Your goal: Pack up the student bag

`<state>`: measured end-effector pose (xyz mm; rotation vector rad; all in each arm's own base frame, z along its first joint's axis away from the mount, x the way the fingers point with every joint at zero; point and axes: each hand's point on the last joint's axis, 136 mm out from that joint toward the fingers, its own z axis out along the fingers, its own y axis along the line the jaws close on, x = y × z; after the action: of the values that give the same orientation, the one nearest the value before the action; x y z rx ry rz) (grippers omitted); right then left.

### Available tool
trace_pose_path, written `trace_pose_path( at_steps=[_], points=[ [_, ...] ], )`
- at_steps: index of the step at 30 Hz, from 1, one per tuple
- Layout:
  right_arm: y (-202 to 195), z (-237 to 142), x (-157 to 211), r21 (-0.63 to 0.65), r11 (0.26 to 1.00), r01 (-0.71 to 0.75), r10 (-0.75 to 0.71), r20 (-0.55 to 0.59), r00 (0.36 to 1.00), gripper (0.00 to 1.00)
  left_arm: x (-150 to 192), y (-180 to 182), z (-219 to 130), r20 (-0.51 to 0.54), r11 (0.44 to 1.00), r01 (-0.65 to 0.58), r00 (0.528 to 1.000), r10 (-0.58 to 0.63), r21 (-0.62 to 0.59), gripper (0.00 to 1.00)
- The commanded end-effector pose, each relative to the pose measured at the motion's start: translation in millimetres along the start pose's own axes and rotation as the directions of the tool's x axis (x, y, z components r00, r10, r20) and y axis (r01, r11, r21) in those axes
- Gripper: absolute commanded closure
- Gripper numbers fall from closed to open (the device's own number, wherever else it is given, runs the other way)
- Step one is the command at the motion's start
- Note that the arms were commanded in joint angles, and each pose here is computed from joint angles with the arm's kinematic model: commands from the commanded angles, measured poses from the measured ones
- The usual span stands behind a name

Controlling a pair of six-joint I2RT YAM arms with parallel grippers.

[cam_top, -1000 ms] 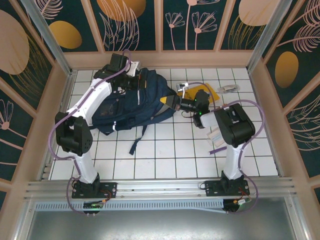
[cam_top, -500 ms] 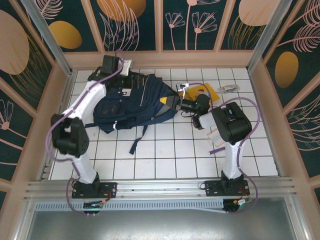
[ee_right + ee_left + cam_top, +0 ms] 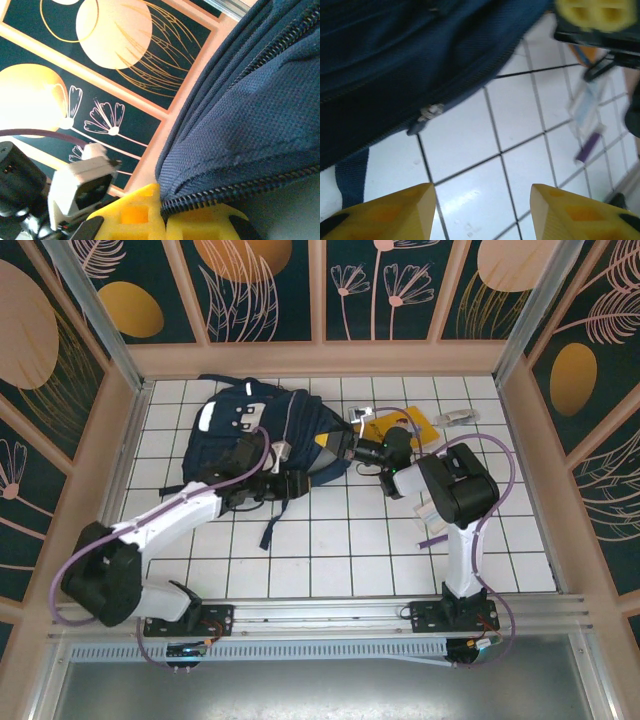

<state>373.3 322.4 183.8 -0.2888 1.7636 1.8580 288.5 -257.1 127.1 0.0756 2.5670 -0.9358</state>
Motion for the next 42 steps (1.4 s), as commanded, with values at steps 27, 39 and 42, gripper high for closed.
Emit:
trace_pose_path(
  at_steps=[27,39,42],
  points=[
    [30.1,33.0,7.1,-0.03,0.993,0.116,-0.117,-0.034,0.993,1.0,-45.7,65.1,18.3,0.269,0.974,-0.082,0.953,0.139,-0.21,0.53],
    [30.2,36.1,9.5,-0.006,0.992,0.125,-0.125,-0.046,0.991,1.0,-49.0,59.9,12.8,0.303,0.987,-0.13,0.941,0.152,-0.09,1.0],
    [20.9,32.4,5.6,0.043,0.992,0.117,-0.116,-0.027,0.993,1.0,-49.2,66.2,4.8,0.315,0.985,-0.122,0.936,0.155,-0.121,1.0]
  ],
)
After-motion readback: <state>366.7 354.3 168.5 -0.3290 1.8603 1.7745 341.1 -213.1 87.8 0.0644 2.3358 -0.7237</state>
